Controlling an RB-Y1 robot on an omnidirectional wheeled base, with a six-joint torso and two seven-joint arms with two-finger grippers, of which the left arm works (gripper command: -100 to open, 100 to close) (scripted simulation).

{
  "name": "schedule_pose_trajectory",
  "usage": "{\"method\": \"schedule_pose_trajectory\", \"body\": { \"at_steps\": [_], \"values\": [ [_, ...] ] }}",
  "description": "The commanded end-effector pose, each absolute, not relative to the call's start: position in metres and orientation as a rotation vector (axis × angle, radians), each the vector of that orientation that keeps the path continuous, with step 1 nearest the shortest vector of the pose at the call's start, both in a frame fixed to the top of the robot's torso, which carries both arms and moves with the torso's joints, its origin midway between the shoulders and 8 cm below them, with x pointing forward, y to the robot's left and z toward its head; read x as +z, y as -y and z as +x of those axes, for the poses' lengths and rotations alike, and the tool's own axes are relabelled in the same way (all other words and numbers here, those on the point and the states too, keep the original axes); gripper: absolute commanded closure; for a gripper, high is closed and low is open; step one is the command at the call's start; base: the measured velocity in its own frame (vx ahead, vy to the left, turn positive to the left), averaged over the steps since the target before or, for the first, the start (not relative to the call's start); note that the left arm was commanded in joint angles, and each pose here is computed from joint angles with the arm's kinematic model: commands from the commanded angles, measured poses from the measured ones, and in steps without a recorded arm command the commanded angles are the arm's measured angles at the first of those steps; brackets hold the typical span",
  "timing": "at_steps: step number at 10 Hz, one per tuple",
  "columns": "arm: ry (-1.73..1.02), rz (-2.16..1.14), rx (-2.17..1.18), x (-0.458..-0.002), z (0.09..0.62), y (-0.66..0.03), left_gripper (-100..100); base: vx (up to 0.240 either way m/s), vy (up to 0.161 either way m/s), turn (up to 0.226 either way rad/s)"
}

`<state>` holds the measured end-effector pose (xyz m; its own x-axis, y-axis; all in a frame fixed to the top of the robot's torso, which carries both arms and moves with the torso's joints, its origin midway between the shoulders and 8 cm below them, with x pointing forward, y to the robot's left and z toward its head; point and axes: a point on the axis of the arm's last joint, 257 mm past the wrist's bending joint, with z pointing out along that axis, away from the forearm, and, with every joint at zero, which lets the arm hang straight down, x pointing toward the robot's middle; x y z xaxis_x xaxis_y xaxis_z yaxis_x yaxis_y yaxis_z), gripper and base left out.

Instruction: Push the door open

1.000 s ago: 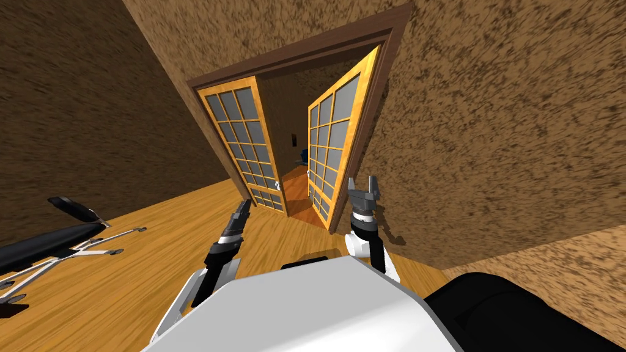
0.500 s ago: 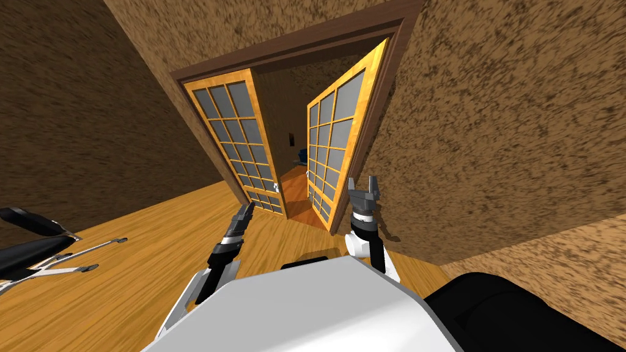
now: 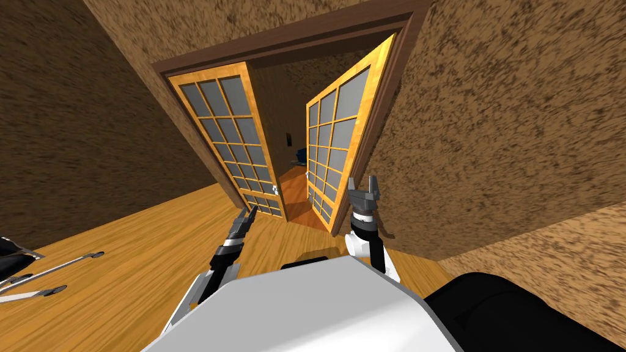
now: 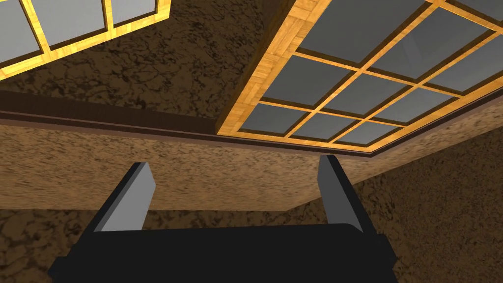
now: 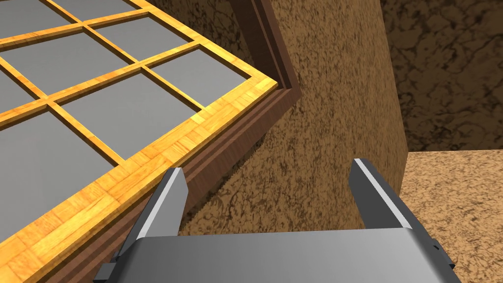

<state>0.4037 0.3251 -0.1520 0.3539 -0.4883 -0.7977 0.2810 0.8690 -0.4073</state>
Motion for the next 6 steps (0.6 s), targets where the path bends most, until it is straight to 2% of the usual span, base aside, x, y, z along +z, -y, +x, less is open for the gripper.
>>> {"method": "schedule_pose_trajectory", "body": {
  "at_steps": [1, 6],
  "values": [
    [-1.128, -0.198, -0.464, -0.164, 0.407, -0.33, -100, 0.082, 0.088, -0.065],
    [-1.203, -0.153, -0.362, -0.201, 0.411, -0.337, -100, 0.078, 0.084, -0.08]
  ]
}}
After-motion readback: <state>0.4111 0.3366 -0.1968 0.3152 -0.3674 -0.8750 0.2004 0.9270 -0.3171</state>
